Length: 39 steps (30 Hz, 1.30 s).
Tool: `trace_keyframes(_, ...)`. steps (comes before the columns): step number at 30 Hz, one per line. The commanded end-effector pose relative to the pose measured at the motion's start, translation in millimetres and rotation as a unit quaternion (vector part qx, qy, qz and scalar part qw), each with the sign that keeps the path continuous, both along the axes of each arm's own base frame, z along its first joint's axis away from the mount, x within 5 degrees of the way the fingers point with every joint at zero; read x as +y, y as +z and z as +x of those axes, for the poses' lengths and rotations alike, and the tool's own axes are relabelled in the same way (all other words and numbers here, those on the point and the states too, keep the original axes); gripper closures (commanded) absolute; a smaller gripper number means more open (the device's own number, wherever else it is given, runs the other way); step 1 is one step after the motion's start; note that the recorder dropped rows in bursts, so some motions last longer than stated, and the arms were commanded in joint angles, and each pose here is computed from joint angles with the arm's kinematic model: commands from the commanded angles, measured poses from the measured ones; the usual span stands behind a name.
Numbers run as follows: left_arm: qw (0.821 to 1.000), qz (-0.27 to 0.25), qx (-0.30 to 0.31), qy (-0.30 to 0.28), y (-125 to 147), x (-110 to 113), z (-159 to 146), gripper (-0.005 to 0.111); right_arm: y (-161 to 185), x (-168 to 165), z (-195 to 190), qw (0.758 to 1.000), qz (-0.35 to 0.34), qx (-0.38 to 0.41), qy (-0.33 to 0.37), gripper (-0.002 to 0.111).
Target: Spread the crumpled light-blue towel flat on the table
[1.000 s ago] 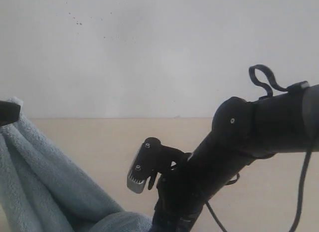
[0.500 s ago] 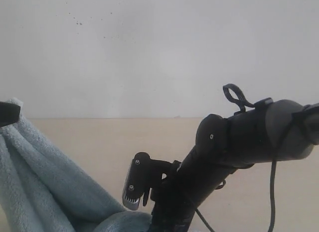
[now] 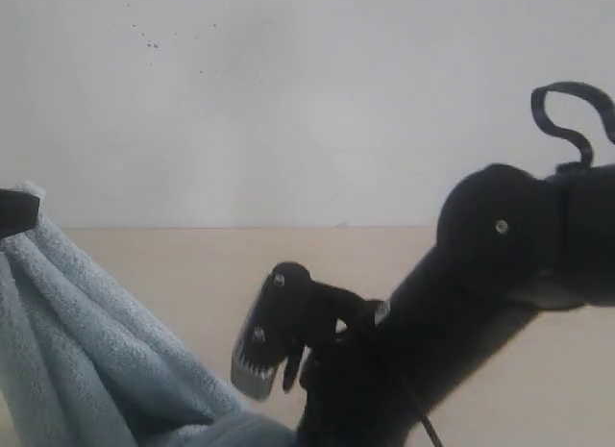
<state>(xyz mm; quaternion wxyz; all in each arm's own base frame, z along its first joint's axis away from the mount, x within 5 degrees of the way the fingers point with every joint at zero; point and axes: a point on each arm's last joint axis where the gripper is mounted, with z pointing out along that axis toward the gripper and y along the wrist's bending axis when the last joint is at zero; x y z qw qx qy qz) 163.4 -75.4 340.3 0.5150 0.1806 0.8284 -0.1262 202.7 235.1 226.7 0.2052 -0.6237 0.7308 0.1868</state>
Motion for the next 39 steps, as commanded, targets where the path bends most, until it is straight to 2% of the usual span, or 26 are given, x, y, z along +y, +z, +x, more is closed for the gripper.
trace_keyframes(1, 1.000, -0.004, -0.011, 0.000, 1.2, 0.1, -0.4, 0.100, -0.7, -18.3, -41.8, 1.000, -0.012, 0.019, -0.013, 0.100)
trace_keyframes(3, 1.000, -0.001, -0.012, -0.002, 1.1, 0.1, -0.4, 0.100, 2.3, -27.0, -60.5, 0.999, -0.010, 0.038, -0.031, 0.100)
trace_keyframes(7, 1.000, -0.001, -0.012, -0.002, 1.1, 0.1, -0.4, 0.100, -1.5, -43.0, -97.2, 0.998, -0.019, 0.065, -0.014, 0.100)
trace_keyframes(14, 1.000, -0.001, -0.012, -0.002, 1.1, 0.1, -0.4, 0.100, -25.4, -56.5, -122.7, 0.991, -0.066, 0.114, -0.017, 0.099)
trace_keyframes(16, 1.000, -0.001, -0.012, -0.002, 1.1, 0.1, -0.4, 0.100, -26.6, -57.3, -122.6, 0.991, -0.068, 0.112, -0.018, 0.092)
trace_keyframes(21, 1.000, -0.003, -0.011, -0.002, 1.1, -0.1, -0.5, 0.100, -25.8, -55.9, -119.7, 0.993, -0.059, 0.102, -0.029, 0.048)
trace_keyframes(22, 1.000, -0.003, -0.011, -0.002, 1.1, -0.1, -0.5, 0.100, -24.4, -54.7, -118.3, 0.993, -0.055, 0.098, -0.032, 0.045)
trace_keyframes(26, 1.000, -0.002, -0.010, -0.002, 1.0, 0.0, -0.5, 0.100, -9.5, -49.1, -108.9, 0.997, -0.038, 0.051, -0.030, 0.051)
trace_keyframes(30, 1.000, -0.001, -0.008, -0.002, 0.6, 0.0, -0.7, 0.100, 9.9, -50.6, -92.9, 0.997, -0.047, -0.023, -0.063, 0.055)
trace_keyframes(35, 1.000, -0.001, -0.008, -0.002, 0.6, 0.0, -0.7, 0.100, 10.9, -76.5, -63.4, 0.978, -0.118, -0.072, -0.157, 0.055)
trace_keyframes(39, 1.000, -0.002, -0.009, -0.002, 0.8, 0.0, -0.6, 0.100, 12.0, -96.4, -40.1, 0.964, -0.103, -0.062, -0.236, 0.056)
